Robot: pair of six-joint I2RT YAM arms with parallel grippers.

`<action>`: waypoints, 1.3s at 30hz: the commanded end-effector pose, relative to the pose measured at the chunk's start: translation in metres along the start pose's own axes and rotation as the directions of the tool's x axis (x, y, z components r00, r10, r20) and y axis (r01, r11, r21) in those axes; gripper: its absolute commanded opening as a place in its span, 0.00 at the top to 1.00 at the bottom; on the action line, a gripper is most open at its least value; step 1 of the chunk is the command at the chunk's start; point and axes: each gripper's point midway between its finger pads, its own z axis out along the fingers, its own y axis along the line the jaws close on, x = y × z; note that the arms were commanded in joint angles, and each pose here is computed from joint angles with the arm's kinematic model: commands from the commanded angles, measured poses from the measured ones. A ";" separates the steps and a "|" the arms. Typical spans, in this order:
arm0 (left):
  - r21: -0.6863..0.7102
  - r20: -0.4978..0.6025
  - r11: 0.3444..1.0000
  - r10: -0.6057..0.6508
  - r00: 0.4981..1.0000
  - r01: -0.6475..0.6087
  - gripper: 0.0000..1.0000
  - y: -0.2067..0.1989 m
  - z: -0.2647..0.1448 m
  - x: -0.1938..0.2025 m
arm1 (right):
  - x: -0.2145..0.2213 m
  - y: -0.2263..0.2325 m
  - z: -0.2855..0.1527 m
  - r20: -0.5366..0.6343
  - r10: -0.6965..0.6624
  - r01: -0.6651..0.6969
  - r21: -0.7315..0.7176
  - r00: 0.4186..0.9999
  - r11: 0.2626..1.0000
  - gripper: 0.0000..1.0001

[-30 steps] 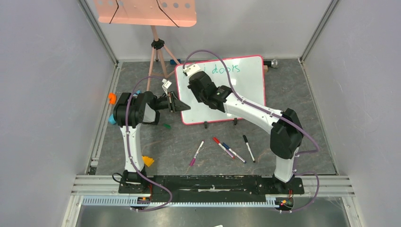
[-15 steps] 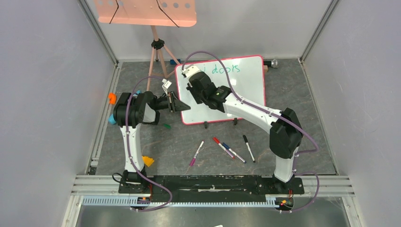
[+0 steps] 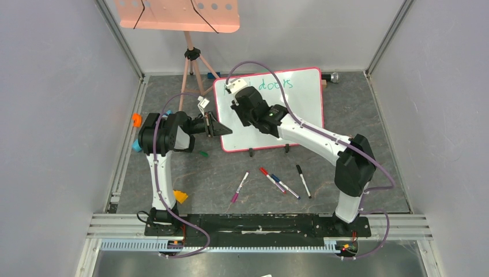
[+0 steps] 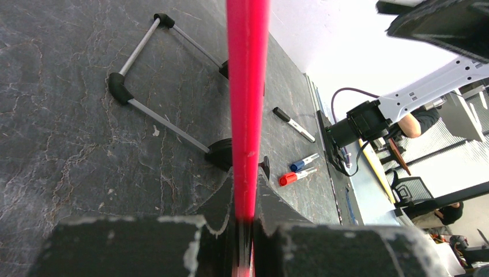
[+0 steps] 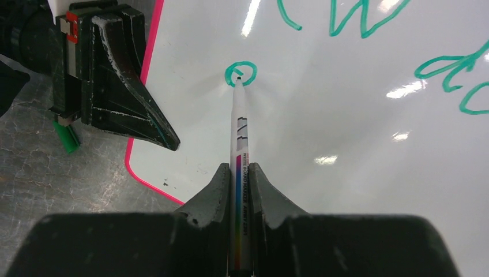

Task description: Write a sentence on the whiteboard

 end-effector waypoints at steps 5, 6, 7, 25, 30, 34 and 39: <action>-0.077 0.089 0.997 0.036 0.995 -0.029 0.98 0.026 -0.004 -0.007 | -0.041 -0.028 -0.025 0.111 0.033 -0.040 0.062 0.993 0.997 1.00; -0.077 0.089 0.997 0.036 0.995 -0.030 0.98 0.026 -0.004 -0.007 | -0.040 -0.030 -0.023 0.107 0.034 -0.042 0.068 0.994 0.997 1.00; -0.076 0.088 0.997 0.037 0.995 -0.030 0.98 0.026 -0.004 -0.007 | -0.038 -0.032 -0.022 0.101 0.035 -0.042 0.071 0.994 0.997 1.00; -0.076 0.089 0.997 0.037 0.995 -0.030 0.98 0.026 -0.004 -0.007 | -0.027 -0.027 0.000 0.057 0.028 -0.031 0.057 0.998 0.998 1.00; -0.076 0.088 0.997 0.037 0.995 -0.030 0.98 0.026 -0.004 -0.007 | -0.017 -0.030 0.002 0.028 0.021 -0.023 0.072 0.999 0.997 1.00; -0.076 0.088 0.997 0.037 0.995 -0.030 0.98 0.026 -0.004 -0.007 | -0.006 -0.032 -0.002 0.010 -0.010 0.009 0.071 1.000 0.997 1.00; -0.075 0.087 0.997 0.036 0.996 -0.029 0.98 0.026 -0.004 -0.006 | 0.014 -0.030 -0.009 -0.015 -0.013 0.014 0.048 1.000 0.999 1.00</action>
